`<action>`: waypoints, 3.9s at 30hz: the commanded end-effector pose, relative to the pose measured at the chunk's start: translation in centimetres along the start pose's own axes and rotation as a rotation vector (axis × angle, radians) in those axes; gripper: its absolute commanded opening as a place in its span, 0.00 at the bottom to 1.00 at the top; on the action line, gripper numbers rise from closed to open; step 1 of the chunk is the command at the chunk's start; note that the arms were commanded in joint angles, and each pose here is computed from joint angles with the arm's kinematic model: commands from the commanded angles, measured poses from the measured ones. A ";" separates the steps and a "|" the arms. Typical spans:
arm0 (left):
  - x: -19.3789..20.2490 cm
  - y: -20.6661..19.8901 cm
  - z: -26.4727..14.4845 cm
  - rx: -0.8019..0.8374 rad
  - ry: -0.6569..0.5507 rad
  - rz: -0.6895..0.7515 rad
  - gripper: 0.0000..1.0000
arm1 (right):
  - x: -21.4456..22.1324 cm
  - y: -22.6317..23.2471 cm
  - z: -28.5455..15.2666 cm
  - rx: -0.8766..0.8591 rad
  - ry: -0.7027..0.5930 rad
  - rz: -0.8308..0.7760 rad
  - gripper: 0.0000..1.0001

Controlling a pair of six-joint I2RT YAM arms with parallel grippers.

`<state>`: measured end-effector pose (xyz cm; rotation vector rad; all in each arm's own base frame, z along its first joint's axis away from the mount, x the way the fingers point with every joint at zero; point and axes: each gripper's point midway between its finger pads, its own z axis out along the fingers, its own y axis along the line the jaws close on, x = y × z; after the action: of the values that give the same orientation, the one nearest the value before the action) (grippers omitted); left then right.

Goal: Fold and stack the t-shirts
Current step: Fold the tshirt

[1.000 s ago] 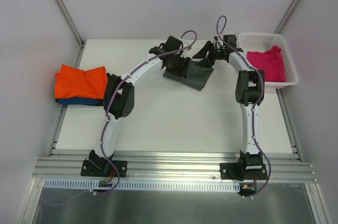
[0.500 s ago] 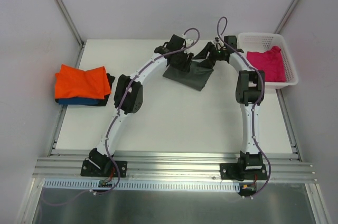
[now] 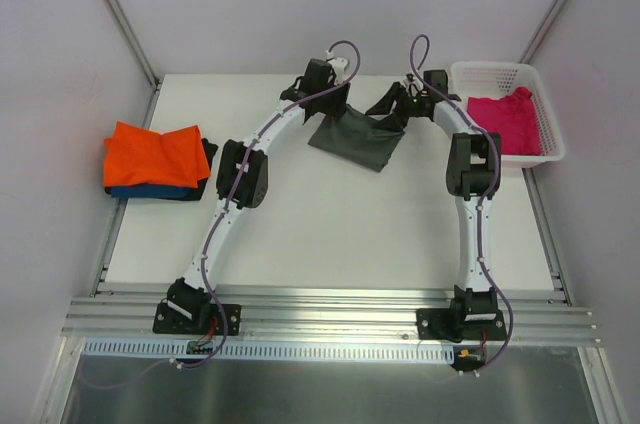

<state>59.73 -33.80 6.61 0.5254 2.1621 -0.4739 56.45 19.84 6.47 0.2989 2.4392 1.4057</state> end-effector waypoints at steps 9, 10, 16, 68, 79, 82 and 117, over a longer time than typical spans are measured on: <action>-8.2 1.6 -0.8 -0.114 -0.284 0.049 0.54 | 0.8 4.7 -1.5 -0.054 0.007 -0.077 0.64; -8.6 2.6 -1.1 -0.172 -0.298 0.048 0.56 | 0.7 4.9 -1.8 -0.056 0.001 -0.082 0.64; -9.9 4.6 -4.9 -0.230 -0.268 0.095 0.74 | -0.5 7.8 -3.6 -0.084 -0.042 -0.137 0.66; 4.7 3.8 -3.5 0.299 0.213 -0.623 0.73 | 8.8 2.8 0.9 0.040 0.207 -0.008 0.66; 6.8 0.0 -2.1 0.384 0.278 -0.657 0.72 | 9.7 2.8 2.6 0.026 0.237 -0.017 0.66; 7.7 -1.0 -2.6 0.411 0.313 -0.668 0.70 | 9.6 2.9 2.6 0.021 0.234 -0.024 0.67; 6.4 1.8 -17.1 0.365 0.344 -0.643 0.00 | 7.0 6.3 -3.1 -0.027 0.161 -0.024 0.67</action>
<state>46.31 -26.58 4.74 0.0024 2.6572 -1.3400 47.82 25.49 6.27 0.1709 2.6583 1.5071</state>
